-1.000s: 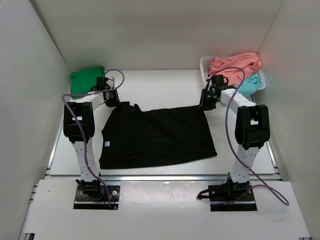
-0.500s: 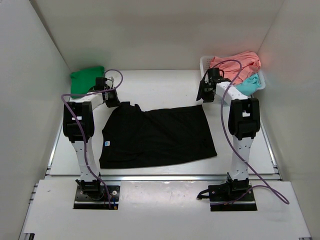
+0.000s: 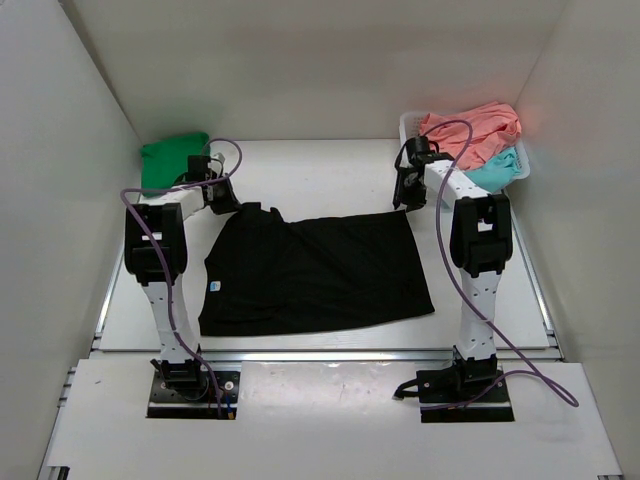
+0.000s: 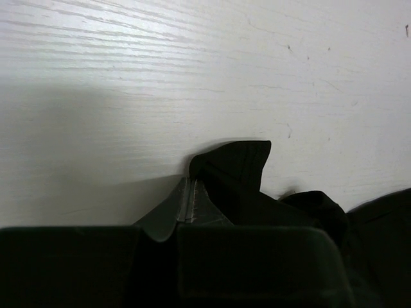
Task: Fold and stack the t-shirts
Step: Grap the side of the flattened tshirt furthest away from the robot with both arms
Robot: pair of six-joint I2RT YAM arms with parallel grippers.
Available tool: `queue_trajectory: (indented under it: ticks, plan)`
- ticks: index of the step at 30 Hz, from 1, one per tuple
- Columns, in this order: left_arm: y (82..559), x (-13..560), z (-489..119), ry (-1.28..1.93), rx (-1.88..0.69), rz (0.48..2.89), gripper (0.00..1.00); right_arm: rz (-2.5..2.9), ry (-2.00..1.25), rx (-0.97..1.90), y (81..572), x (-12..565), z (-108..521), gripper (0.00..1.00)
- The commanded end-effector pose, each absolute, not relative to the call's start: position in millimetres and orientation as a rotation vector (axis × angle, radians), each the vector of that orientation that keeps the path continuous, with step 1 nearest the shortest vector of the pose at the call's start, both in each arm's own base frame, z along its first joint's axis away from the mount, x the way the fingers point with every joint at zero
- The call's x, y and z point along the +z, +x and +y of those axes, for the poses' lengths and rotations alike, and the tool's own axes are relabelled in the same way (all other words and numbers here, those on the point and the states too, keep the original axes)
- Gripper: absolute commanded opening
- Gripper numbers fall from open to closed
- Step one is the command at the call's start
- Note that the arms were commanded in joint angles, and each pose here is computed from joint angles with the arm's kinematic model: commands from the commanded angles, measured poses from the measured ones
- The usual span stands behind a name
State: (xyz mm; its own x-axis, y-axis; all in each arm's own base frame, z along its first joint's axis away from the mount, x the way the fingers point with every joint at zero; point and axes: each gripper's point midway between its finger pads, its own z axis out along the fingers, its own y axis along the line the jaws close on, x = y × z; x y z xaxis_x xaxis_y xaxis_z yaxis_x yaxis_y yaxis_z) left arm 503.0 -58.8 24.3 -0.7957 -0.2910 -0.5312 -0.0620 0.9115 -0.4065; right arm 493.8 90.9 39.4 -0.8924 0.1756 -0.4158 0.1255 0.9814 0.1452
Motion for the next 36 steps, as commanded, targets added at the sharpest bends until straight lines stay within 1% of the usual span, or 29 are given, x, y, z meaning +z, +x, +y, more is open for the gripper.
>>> queue_trajectory:
  ticks: [1, 2, 5, 7, 8, 11, 16, 17, 19, 20, 22, 23, 24, 25, 29, 31, 34, 35, 36]
  plan:
    - [512, 59, -52, -0.253, -0.525, 2.366, 0.0, 2.712, 0.202, 0.151, 487, 27, 96, 0.3]
    - [510, 58, -54, -0.258, -0.534, 2.371, 0.0, 2.717, 0.199, 0.157, 486, 28, 98, 0.23]
    - [510, 58, -53, -0.262, -0.539, 2.369, 0.0, 2.715, 0.207, 0.158, 488, 28, 96, 0.2]
    - [510, 58, -53, -0.27, -0.541, 2.37, 0.0, 2.715, 0.191, 0.173, 490, 29, 101, 0.05]
    - [512, 61, -53, -0.265, -0.542, 2.36, 0.0, 2.726, 0.198, 0.18, 489, 29, 98, 0.0]
    - [512, 67, -54, -0.256, -0.562, 2.354, 0.0, 2.701, 0.188, 0.188, 493, 40, 97, 0.0]
    - [510, 101, -48, -0.269, -0.587, 2.291, 0.0, 2.613, 0.122, 0.214, 500, 81, 97, 0.0]
    - [509, 113, -45, -0.27, -0.593, 2.264, 0.0, 2.613, 0.107, 0.217, 497, 82, 95, 0.0]
    - [497, 115, -49, -0.268, -0.618, 2.262, 0.0, 2.588, 0.102, 0.251, 495, 96, 93, 0.01]
    - [493, 125, -51, -0.258, -0.622, 2.247, 0.0, 2.596, 0.088, 0.269, 488, 93, 96, 0.0]
    - [479, 123, -53, -0.258, -0.633, 2.253, 0.0, 2.559, 0.092, 0.288, 485, 108, 93, 0.0]
    - [475, 131, -54, -0.249, -0.643, 2.239, 0.0, 2.582, 0.076, 0.284, 478, 100, 92, 0.0]
    - [465, 123, -56, -0.254, -0.646, 2.262, 0.0, 2.552, 0.072, 0.288, 477, 112, 92, 0.0]
    - [453, 130, -58, -0.245, -0.641, 2.25, 0.0, 2.563, 0.057, 0.302, 462, 110, 94, 0.0]
    - [425, 131, -63, -0.24, -0.651, 2.254, 0.0, 2.514, 0.043, 0.316, 446, 125, 91, 0.0]
    - [413, 138, -64, -0.226, -0.644, 2.248, 0.0, 2.533, 0.042, 0.326, 433, 117, 90, 0.0]
    - [391, 137, -67, -0.219, -0.632, 2.259, 0.0, 2.516, 0.044, 0.329, 419, 122, 81, 0.0]
    - [382, 138, -66, -0.218, -0.623, 2.259, 0.0, 2.535, 0.053, 0.331, 412, 114, 80, 0.0]
    - [373, 129, -64, -0.231, -0.618, 2.279, 0.0, 2.512, 0.06, 0.329, 410, 122, 77, 0.0]
